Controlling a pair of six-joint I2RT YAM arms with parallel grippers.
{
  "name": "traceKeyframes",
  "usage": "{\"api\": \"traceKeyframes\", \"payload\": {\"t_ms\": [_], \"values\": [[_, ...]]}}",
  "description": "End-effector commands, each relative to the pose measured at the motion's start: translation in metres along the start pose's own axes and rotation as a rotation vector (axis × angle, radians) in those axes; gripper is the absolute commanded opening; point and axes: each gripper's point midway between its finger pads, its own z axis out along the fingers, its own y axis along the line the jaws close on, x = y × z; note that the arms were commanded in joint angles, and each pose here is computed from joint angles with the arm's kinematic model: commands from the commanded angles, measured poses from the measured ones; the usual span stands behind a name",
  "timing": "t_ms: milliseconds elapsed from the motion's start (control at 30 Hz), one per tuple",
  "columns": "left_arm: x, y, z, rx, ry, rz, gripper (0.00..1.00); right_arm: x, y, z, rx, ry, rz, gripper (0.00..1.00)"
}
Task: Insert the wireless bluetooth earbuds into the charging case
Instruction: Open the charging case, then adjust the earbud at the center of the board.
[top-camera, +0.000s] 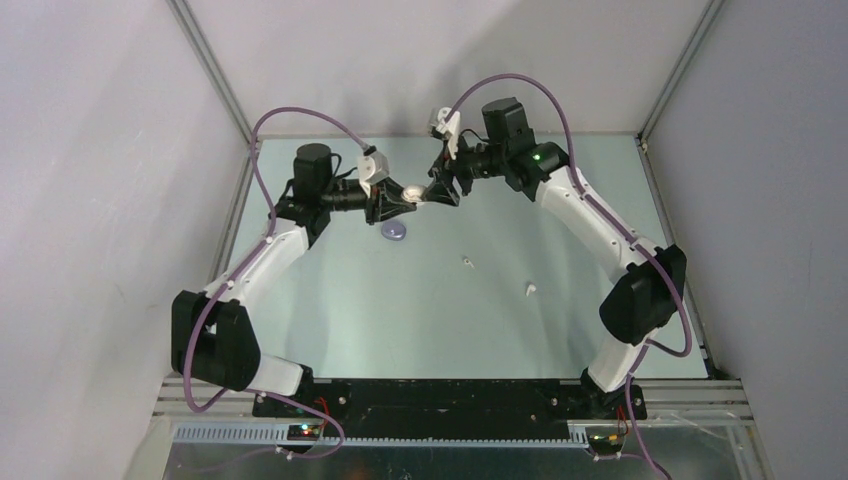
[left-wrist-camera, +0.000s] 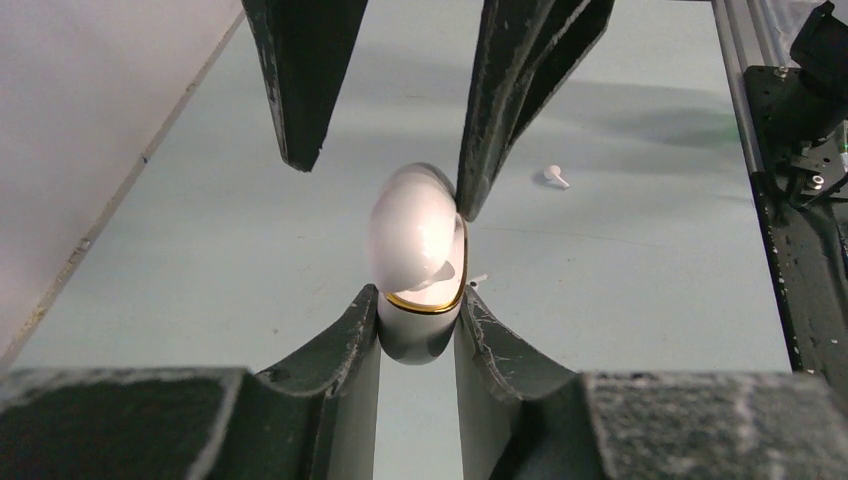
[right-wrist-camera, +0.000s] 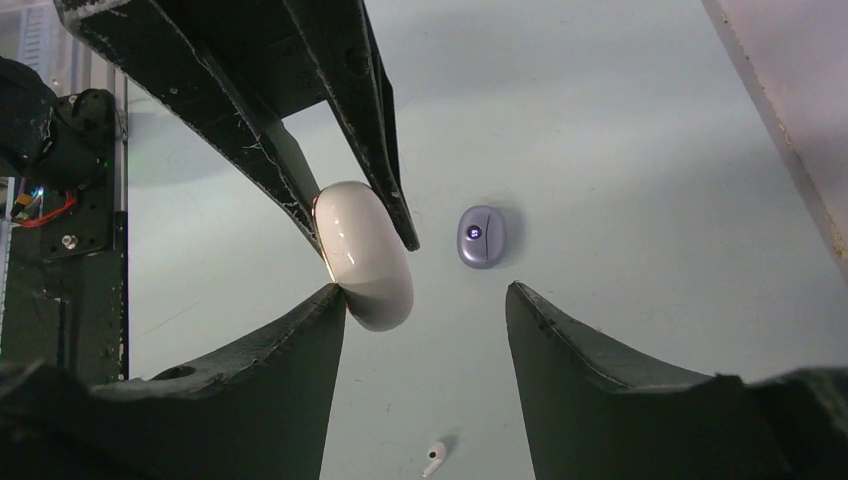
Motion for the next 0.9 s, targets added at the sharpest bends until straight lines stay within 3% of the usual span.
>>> {"api": "traceKeyframes", "payload": {"t_ms": [0, 433, 667, 800, 867], "values": [[-0.018, -0.005, 0.000, 0.042, -0.027, 0.057, 0.00, -0.028, -0.015, -0.010, 0.058, -0.071, -0.042, 0.64], [-0.016, -0.003, 0.001, 0.026, -0.025, 0.007, 0.00, -0.029, -0.015, -0.013, 0.063, -0.075, -0.037, 0.63], [-0.016, 0.002, 0.001, -0.017, -0.043, -0.057, 0.00, -0.050, 0.012, -0.053, 0.040, -0.090, -0.089, 0.64], [-0.016, 0.007, -0.003, -0.066, -0.066, -0.109, 0.00, -0.034, 0.013, -0.078, 0.075, -0.041, -0.073, 0.65], [-0.018, 0.007, -0.006, -0.087, -0.080, -0.149, 0.00, -0.004, 0.009, -0.084, 0.101, 0.015, -0.031, 0.64]]}}
